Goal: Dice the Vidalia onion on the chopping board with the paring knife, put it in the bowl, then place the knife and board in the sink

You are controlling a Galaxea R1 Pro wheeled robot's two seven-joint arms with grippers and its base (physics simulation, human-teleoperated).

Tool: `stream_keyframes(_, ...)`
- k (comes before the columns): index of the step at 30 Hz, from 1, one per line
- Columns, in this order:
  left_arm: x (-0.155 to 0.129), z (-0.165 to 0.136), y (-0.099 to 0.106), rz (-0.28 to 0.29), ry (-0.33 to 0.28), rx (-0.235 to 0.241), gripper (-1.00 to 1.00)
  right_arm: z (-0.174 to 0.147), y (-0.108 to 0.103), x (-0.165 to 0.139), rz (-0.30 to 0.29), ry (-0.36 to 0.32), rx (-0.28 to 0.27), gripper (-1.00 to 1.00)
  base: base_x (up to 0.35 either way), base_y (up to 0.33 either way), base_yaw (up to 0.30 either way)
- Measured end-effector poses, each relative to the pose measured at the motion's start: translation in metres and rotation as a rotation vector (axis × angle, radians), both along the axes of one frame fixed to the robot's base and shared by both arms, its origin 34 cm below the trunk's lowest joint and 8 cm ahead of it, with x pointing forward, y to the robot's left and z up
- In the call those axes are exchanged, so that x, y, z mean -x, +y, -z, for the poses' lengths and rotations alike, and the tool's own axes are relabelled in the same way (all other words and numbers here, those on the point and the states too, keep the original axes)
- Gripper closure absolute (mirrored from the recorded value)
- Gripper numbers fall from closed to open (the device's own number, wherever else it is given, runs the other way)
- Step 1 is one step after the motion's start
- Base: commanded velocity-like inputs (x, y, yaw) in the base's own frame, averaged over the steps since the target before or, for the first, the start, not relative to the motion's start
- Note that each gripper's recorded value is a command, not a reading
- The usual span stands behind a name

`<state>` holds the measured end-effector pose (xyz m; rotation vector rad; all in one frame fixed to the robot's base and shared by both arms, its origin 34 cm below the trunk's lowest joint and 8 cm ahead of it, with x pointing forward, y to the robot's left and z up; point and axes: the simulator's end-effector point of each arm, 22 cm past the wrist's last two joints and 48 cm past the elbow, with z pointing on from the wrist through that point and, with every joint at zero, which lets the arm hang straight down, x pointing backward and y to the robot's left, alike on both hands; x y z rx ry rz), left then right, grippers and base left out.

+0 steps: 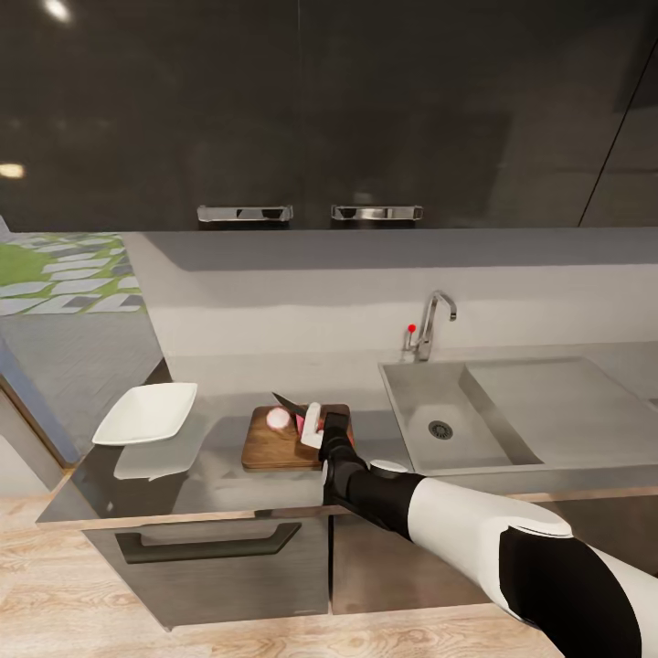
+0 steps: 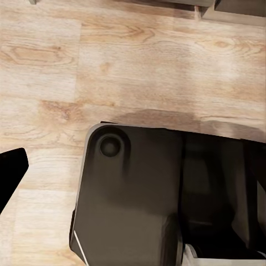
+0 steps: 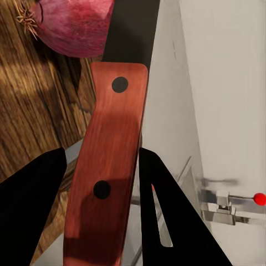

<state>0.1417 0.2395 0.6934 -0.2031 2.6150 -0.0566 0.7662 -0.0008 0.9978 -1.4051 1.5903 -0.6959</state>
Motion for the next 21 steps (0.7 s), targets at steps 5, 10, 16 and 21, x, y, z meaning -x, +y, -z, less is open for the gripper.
stream_keyframes(5, 0.0, 0.0, 0.0, 0.0, 0.0, 0.0, -1.0, 0.0, 0.0, 0.0, 0.0, 0.0, 0.0, 1.0, 0.0, 0.0, 0.0)
stream_keyframes(10, 0.0, 0.0, 0.0, 0.0, 0.0, 0.0, -1.0, -0.0002, -0.0012, -0.0005, 0.003, -0.002, 0.001, 1.0, 0.0, 0.0, 0.0)
stream_keyframes(16, 0.0, 0.0, 0.0, 0.0, 0.0, 0.0, -1.0, -0.0002, -0.0008, -0.0004, 0.001, -0.002, 0.001, 1.0, 0.0, 0.0, 0.0)
stream_keyframes(21, 0.0, 0.0, 0.0001, 0.0, 0.0, 0.0, -1.0, -0.0003, -0.0011, -0.0005, 0.002, -0.003, 0.001, 1.0, 0.0, 0.0, 0.0)
